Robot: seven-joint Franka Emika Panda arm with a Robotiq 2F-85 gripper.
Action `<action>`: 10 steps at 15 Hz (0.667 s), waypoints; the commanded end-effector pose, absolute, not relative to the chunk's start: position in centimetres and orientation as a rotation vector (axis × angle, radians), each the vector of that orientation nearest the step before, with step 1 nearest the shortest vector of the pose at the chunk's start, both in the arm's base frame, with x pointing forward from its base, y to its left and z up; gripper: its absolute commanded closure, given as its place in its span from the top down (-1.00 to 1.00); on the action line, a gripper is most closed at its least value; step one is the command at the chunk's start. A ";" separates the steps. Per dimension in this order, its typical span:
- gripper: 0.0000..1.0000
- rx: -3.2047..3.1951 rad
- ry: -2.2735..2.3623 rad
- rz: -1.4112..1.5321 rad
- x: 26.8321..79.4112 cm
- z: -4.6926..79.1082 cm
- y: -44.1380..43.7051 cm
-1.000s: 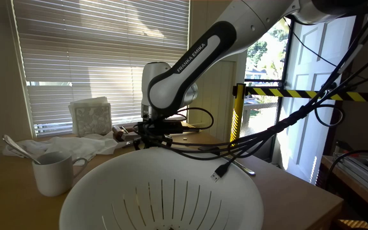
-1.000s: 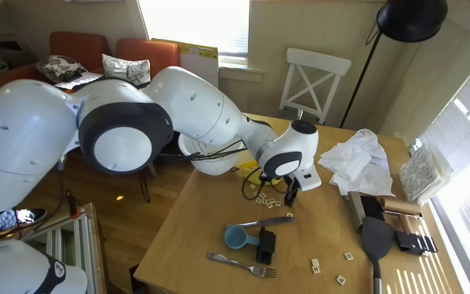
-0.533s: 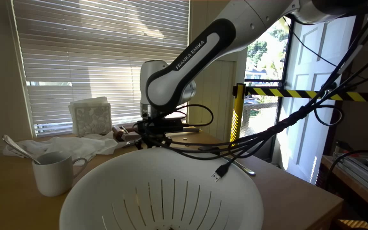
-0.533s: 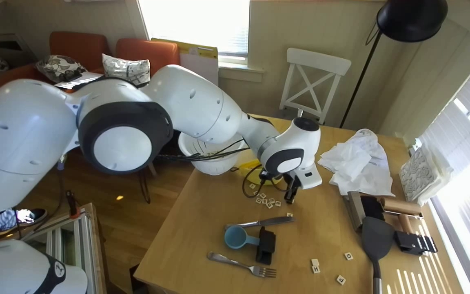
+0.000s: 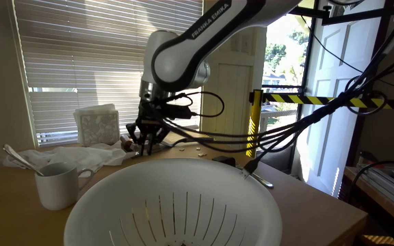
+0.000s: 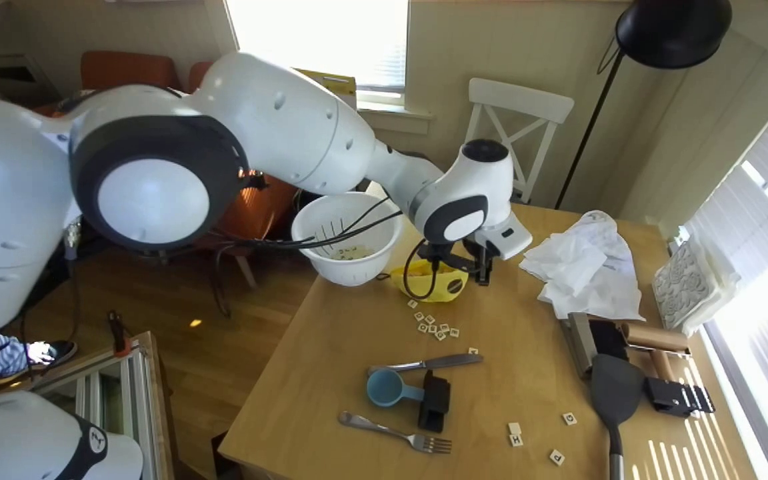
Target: Put three letter tiles into the colander
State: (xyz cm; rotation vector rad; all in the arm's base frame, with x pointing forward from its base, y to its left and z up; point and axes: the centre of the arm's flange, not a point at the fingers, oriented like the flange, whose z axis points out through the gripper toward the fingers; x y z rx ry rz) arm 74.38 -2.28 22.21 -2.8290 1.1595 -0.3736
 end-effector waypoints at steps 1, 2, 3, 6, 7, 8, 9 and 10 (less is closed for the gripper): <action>-0.89 -2.764 0.908 -0.438 69.5 30.1 -0.4; -0.89 -2.748 0.840 -0.445 68.6 31.9 0.0; -0.89 -2.730 0.770 -0.450 67.6 33.7 0.3; -0.89 -2.650 0.587 -0.439 65.5 36.8 1.0; -0.89 -2.618 0.529 -0.435 64.9 37.4 1.2; -0.89 -2.584 0.475 -0.432 64.3 37.8 1.5; -0.89 -2.551 0.418 -0.430 63.7 38.2 2.0; -0.89 -2.519 0.364 -0.418 63.2 38.3 2.6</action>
